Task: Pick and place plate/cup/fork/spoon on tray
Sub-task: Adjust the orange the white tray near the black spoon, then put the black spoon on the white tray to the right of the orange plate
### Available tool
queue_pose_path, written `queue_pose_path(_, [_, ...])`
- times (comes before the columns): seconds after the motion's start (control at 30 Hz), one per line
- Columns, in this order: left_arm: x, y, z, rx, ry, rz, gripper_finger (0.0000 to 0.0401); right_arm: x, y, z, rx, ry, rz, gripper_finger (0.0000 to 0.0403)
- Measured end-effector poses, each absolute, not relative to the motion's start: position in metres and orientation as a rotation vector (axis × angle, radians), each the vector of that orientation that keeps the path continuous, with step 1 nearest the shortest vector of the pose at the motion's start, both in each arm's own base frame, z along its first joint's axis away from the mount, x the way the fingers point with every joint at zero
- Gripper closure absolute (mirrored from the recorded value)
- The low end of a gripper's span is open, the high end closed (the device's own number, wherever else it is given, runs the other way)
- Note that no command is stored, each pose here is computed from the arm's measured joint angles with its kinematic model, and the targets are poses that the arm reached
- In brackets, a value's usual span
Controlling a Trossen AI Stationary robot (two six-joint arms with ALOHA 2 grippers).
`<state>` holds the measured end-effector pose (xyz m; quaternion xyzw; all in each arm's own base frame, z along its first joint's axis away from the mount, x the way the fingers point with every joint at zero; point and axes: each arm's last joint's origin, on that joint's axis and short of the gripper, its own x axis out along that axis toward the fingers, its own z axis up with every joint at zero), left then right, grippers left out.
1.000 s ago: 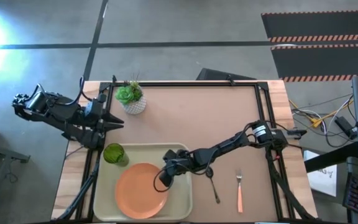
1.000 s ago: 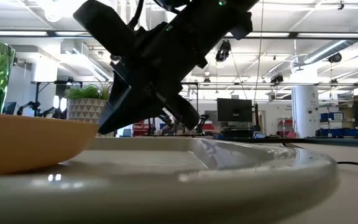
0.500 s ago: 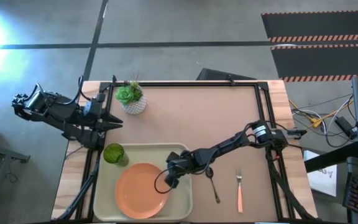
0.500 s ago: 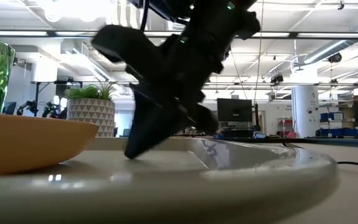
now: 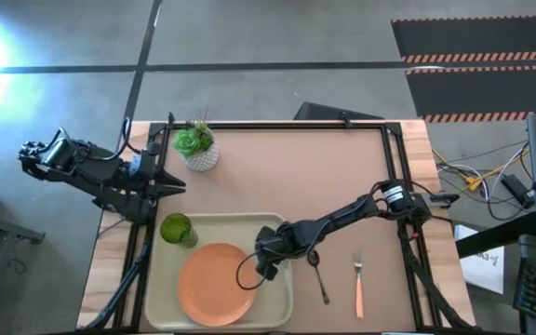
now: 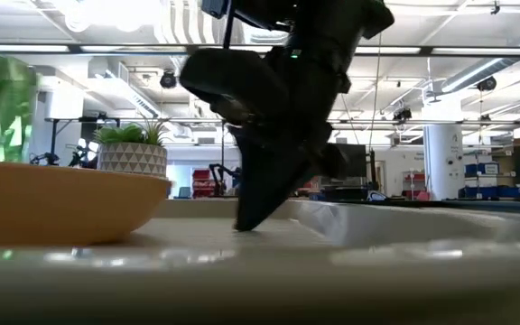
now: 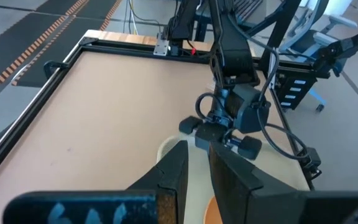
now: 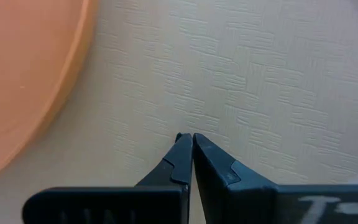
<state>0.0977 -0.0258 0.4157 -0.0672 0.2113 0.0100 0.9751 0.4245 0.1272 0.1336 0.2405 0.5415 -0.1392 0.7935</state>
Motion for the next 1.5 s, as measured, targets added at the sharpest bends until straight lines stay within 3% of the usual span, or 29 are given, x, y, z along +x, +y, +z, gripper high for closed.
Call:
queue_pose_path(0.23, [0.098,-0.026,0.414,-0.135,0.43,0.021,0.0354,0.409,0.123,0.142,0.468,1.271,-0.355,0.0394])
queue_pose_path(0.43, [0.098,-0.026,0.414,-0.135,0.429,0.021,0.0354,0.408,0.121,0.153,0.433,1.219,-0.368,0.0394])
queue_pose_path(0.83, [0.098,-0.026,0.414,-0.134,0.429,0.021,0.0354,0.387,0.122,0.234,0.452,0.998,-0.359,0.0394])
queue_pose_path(1.07, [0.098,-0.026,0.414,-0.134,0.428,0.021,0.0354,0.348,0.128,0.262,0.573,1.139,-0.424,0.0394])
queue_pose_path(1.27, [0.097,-0.025,0.415,-0.135,0.425,0.02,0.0354,0.333,0.145,0.261,0.671,1.266,-0.443,0.0385])
queue_pose_path(1.5, [0.095,-0.025,0.415,-0.129,0.42,0.018,0.0354,0.327,0.174,0.241,0.795,1.337,-0.529,0.0325])
